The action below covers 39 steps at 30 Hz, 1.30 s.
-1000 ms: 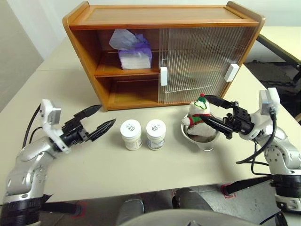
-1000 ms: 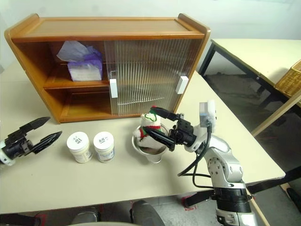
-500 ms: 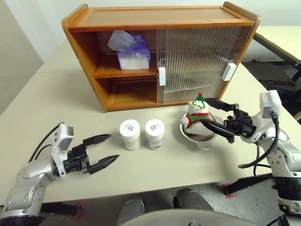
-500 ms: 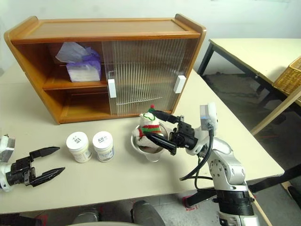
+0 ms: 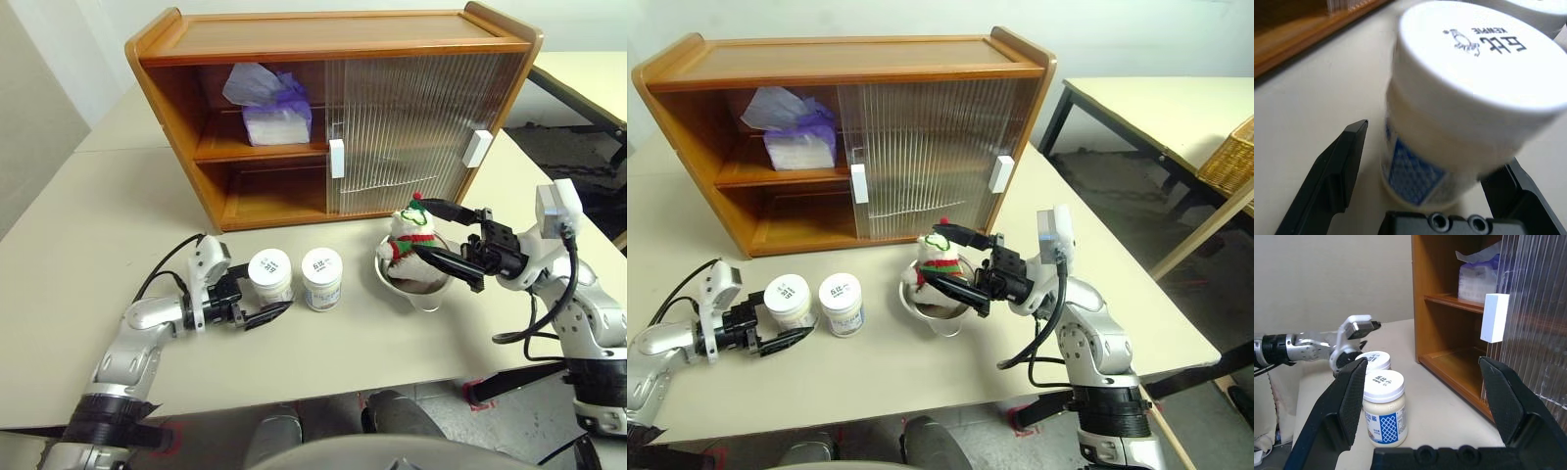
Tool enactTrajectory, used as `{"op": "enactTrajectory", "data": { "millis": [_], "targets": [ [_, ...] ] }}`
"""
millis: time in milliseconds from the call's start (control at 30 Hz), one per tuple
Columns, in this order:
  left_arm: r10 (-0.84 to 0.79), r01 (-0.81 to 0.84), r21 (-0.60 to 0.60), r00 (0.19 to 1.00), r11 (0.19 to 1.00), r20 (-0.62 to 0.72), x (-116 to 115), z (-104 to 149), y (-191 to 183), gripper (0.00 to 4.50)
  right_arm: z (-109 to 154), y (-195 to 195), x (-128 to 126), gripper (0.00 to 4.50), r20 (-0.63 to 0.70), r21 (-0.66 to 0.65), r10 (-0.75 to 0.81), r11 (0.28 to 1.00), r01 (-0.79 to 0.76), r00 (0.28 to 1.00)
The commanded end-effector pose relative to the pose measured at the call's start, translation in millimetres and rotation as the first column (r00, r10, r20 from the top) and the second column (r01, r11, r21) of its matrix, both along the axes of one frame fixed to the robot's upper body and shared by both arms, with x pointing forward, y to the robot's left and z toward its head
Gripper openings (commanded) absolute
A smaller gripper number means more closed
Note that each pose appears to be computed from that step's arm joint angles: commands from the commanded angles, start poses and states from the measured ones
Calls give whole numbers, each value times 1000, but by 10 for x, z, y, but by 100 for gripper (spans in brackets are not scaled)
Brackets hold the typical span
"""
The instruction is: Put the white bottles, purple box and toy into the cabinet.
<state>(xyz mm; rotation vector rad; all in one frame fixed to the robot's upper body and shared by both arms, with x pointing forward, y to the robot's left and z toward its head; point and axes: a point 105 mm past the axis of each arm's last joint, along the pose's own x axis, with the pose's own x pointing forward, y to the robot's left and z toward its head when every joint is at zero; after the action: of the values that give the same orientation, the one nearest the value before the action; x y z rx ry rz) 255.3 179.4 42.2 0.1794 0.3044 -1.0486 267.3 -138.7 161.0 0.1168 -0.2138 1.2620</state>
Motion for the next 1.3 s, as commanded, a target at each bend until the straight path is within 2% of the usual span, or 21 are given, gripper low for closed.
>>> {"op": "enactTrajectory", "data": {
  "millis": [33, 100, 167, 200, 333, 467, 600, 700, 867, 1033, 1300],
  "targets": [
    [-2, 3, 27, 999, 1000, -54, -24, -93, -11, 430, 19, 14, 8, 450, 2, 2, 4, 1000, -4, 1000],
    [9, -8, 16, 998, 1000, -57, -14, -77, -7, 387, 20, 15, 9, 450, 3, 1, 3, 1000, -3, 1000],
    [16, -16, 7, 998, 1000, -66, -25, -71, 2, 321, 19, 14, 11, 450, 4, 2, -1, 1000, 1, 1000],
    [20, -19, 7, 997, 1000, -70, -36, -75, 11, 317, 16, 15, 10, 450, 4, 2, -2, 1000, 2, 1000],
    [41, -40, 13, 996, 999, -83, -66, -104, 46, 317, 10, 19, 7, 450, 3, 4, -3, 1000, 3, 1000],
    [146, -147, -46, 989, 988, -20, 35, -15, 99, 317, 5, 29, 8, 450, 1, 5, -1, 1000, 1, 1000],
    [347, -334, -108, 925, 936, 152, 433, 275, 171, 317, 5, 35, 12, 450, -1, 6, 5, 1000, -5, 1000],
    [430, -408, -147, 885, 901, 179, 631, 379, 137, 317, 6, 29, 14, 450, -2, 9, 3, 1000, -3, 1000],
    [499, -485, -119, 844, 867, 198, 907, 417, 43, 317, 3, 28, 18, 450, 1, 11, -2, 1000, 2, 1000],
    [519, -513, -86, 836, 854, 179, 1065, 290, -46, 317, -3, 50, 13, 450, 3, 14, -2, 1000, 2, 1000],
    [577, -568, -102, 799, 817, 171, 1351, 310, -162, 317, -7, 53, 19, 450, 8, 15, 0, 1000, 0, 1000]
  ]
}}
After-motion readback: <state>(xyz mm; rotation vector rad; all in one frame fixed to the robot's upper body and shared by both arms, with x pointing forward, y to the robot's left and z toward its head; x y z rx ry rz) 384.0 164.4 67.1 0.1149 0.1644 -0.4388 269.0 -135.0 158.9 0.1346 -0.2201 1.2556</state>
